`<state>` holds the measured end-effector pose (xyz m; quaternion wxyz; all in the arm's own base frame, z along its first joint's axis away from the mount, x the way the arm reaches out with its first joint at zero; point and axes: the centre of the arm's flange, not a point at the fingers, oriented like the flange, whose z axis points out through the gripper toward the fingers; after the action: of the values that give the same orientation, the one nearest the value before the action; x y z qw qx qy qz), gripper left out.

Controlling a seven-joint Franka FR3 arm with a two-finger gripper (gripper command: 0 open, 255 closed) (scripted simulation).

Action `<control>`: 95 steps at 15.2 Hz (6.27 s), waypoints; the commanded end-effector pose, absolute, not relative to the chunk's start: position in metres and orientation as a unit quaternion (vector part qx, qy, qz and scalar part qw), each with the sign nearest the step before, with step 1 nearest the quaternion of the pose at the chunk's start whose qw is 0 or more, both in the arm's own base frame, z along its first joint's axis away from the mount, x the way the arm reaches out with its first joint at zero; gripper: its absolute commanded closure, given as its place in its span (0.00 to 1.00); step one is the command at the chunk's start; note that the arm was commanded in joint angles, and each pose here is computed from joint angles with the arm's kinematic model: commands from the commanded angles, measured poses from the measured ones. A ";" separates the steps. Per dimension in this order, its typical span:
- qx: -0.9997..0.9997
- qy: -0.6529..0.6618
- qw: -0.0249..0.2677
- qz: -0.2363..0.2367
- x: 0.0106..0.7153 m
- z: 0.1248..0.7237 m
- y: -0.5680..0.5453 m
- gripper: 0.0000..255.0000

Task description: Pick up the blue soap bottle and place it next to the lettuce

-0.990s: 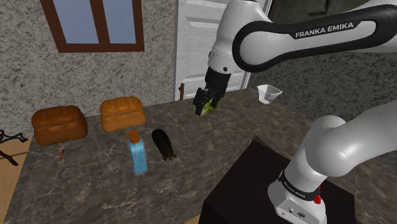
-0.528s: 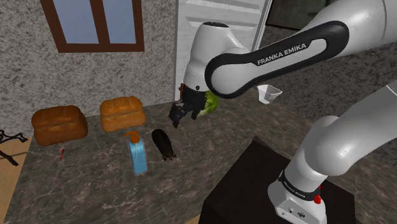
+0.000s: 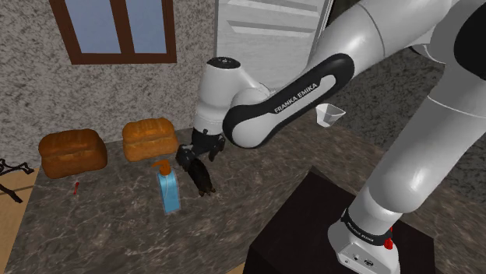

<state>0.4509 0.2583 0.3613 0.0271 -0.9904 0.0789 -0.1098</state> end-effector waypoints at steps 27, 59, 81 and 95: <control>-0.983 0.120 0.023 -0.137 0.529 0.253 0.327 1.00; -0.983 0.120 0.023 -0.137 0.529 0.385 0.327 1.00; -0.983 0.120 0.023 -0.137 0.529 0.501 0.327 1.00; -0.983 0.120 0.023 -0.137 0.551 0.548 0.279 1.00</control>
<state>0.5446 0.2927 0.5467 0.0230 -0.9830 0.1206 -0.1368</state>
